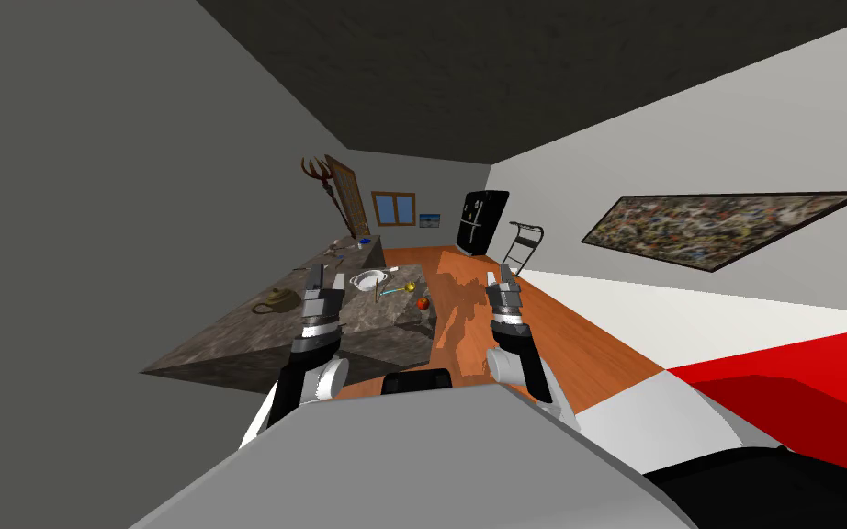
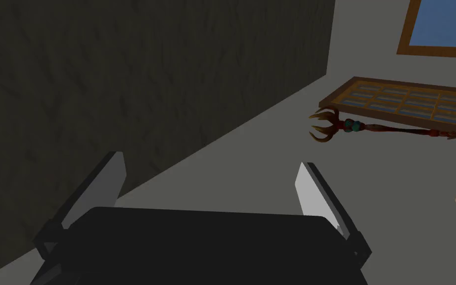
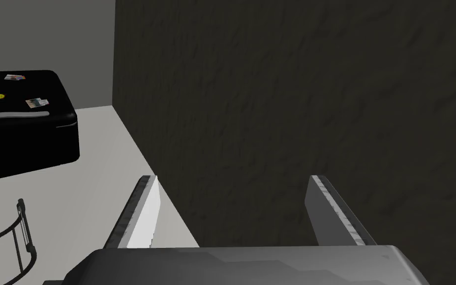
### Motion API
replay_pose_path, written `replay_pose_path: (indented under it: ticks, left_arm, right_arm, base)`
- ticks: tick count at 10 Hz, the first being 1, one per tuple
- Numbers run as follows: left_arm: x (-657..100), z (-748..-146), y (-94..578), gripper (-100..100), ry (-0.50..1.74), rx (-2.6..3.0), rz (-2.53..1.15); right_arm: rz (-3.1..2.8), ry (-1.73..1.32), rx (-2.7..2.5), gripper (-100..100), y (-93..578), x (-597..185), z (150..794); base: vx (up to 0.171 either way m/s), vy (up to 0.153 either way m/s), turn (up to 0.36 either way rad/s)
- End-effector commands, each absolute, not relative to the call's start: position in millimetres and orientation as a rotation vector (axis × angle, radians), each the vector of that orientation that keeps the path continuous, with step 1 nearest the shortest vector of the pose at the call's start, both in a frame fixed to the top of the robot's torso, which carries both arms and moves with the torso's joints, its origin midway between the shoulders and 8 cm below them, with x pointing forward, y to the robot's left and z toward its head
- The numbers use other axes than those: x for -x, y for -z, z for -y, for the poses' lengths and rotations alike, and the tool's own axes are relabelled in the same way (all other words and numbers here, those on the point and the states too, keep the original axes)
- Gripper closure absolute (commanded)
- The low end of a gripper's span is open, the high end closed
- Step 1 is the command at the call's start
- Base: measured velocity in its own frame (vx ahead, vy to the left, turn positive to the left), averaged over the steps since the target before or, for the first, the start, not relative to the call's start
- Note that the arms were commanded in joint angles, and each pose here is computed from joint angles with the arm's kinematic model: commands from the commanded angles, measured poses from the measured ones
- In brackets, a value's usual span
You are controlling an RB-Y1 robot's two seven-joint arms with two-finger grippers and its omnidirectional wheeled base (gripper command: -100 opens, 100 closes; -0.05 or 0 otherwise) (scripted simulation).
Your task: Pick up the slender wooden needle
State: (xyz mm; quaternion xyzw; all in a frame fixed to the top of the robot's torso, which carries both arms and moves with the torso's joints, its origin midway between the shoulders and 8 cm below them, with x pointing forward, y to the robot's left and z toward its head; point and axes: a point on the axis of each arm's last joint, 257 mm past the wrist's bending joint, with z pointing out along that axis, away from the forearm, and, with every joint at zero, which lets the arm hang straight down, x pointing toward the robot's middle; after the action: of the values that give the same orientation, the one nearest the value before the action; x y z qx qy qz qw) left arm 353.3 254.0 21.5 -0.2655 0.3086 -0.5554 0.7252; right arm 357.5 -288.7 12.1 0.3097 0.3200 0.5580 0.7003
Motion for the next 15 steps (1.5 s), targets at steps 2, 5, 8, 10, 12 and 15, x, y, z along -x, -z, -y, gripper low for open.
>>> replay_pose_path:
  ticks: [2,5,8,10,12,15]
  left_arm:
    - [-359,-250,-13,-100,1.241,0.563,-0.743]
    - [-368,-246,2,-100,1.265,0.541,-0.839]
    - [-375,-242,18,-100,1.281,0.526,-0.927]
    - [-379,-241,28,-100,1.287,0.516,-0.981]
    - [-382,-241,38,-100,1.293,0.510,-1.033]
    - [-390,-243,60,-100,1.301,0.517,-1.132]
  right_arm:
    - [-0.713,-1.243,-0.690,0,-12,-358,289]
    - [-0.713,-1.243,-0.690,0,-12,-358,289]
    - [-0.713,-1.243,-0.690,0,-12,-358,289]
    - [-0.713,-1.243,-0.690,0,-12,-358,289]
    - [-0.713,-1.243,-0.690,0,-12,-358,289]
    - [-0.713,-1.243,-0.690,0,-12,-358,289]
  base:
    - [-0.033,0.001,-0.051]
    - [-0.055,0.008,-0.062]
    - [-0.047,-0.001,-0.065]
    - [-0.046,0.001,-0.083]
    - [-0.042,0.005,-0.056]
    - [-0.035,0.000,-0.086]
